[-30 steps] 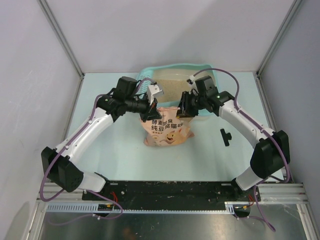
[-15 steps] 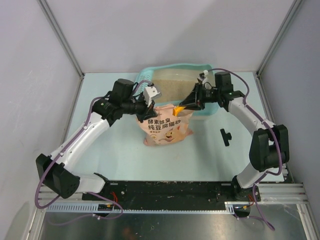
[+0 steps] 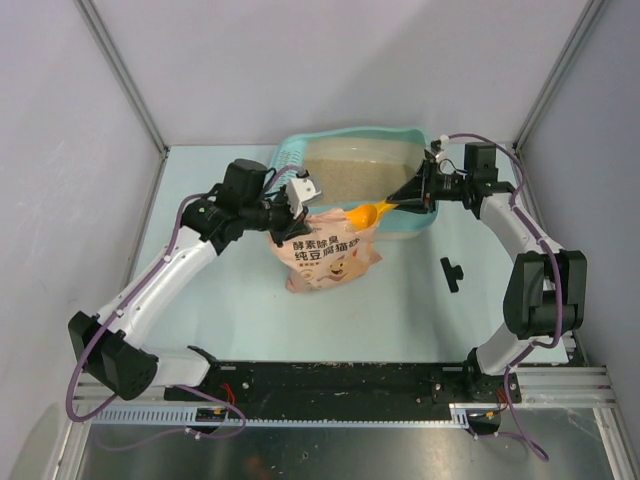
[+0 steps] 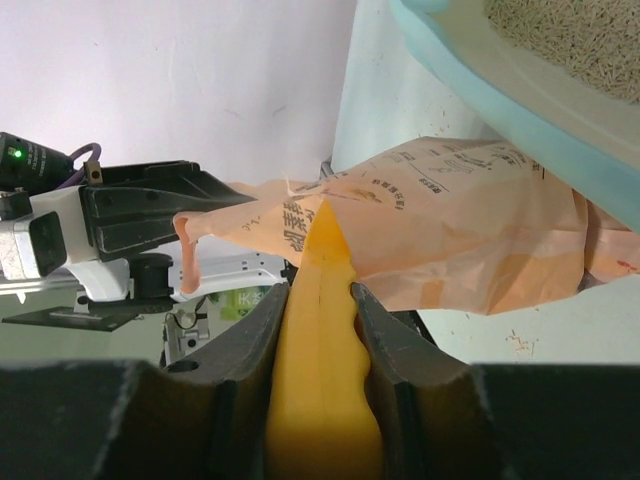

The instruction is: Fill the litter box with clean litter

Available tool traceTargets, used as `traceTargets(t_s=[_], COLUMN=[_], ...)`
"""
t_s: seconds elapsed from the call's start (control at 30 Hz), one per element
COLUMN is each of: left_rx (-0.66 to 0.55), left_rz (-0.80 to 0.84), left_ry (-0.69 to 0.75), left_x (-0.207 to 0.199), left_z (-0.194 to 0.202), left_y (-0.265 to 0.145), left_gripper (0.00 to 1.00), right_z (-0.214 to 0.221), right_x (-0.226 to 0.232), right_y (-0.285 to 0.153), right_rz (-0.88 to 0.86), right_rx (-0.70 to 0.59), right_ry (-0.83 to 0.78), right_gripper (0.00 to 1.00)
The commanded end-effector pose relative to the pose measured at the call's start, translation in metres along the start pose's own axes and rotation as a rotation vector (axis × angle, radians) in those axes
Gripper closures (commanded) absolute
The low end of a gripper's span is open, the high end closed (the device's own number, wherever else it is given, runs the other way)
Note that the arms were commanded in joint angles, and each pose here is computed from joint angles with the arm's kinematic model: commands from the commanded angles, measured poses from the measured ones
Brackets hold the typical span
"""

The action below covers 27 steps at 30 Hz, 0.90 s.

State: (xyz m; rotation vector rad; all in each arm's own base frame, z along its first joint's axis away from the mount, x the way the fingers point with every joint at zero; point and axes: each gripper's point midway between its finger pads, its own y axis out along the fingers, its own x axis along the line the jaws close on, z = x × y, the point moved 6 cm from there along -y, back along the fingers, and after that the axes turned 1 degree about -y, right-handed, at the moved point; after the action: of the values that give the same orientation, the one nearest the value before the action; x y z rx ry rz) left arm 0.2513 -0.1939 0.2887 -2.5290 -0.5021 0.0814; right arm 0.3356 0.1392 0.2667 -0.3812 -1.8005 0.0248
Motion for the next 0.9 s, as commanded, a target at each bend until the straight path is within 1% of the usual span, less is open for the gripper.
traceTargets(t_s=[0.0,0.1,0.17,0.4,0.5,0.73,0.87], left_rx=[-0.195,-0.198,-0.202,-0.203,-0.206,-0.205,-0.199], left_rz=[-0.058,-0.064,-0.063,-0.056,-0.055,-0.078,-0.069], left_ry=[0.179,0.189,0.193,0.206,0.213,0.241,0.243], left_x=[-0.001,0.0,-0.001,0.0,0.0,0.003,0.003], left_z=[-0.055,-0.057,-0.058,-0.059,-0.062,-0.063,-0.061], left_y=[-0.035,-0.037,-0.038,-0.036,-0.035,-0.039,-0.036], left_gripper=[1.0,1.0,1.0,1.0,1.0,1.0,1.0], right_z=[-0.003,-0.002,-0.009,-0.014,-0.014,-0.025,-0.021], right_x=[0.003,-0.002,-0.009,-0.007,-0.012,-0.011,-0.011], right_y=[-0.018,-0.018,-0.03,-0.034,-0.035,-0.048,-0.049], right_rz=[-0.011,-0.023,-0.024,-0.076,-0.077,-0.085,-0.084], right_rx=[-0.025,-0.006,-0.032,-0.015,-0.009,-0.057,-0.048], right_ry=[-0.042,-0.009,0.016,0.062,0.071,0.068,0.058], right_gripper=[1.0,1.0,1.0,1.0,1.0,1.0,1.0])
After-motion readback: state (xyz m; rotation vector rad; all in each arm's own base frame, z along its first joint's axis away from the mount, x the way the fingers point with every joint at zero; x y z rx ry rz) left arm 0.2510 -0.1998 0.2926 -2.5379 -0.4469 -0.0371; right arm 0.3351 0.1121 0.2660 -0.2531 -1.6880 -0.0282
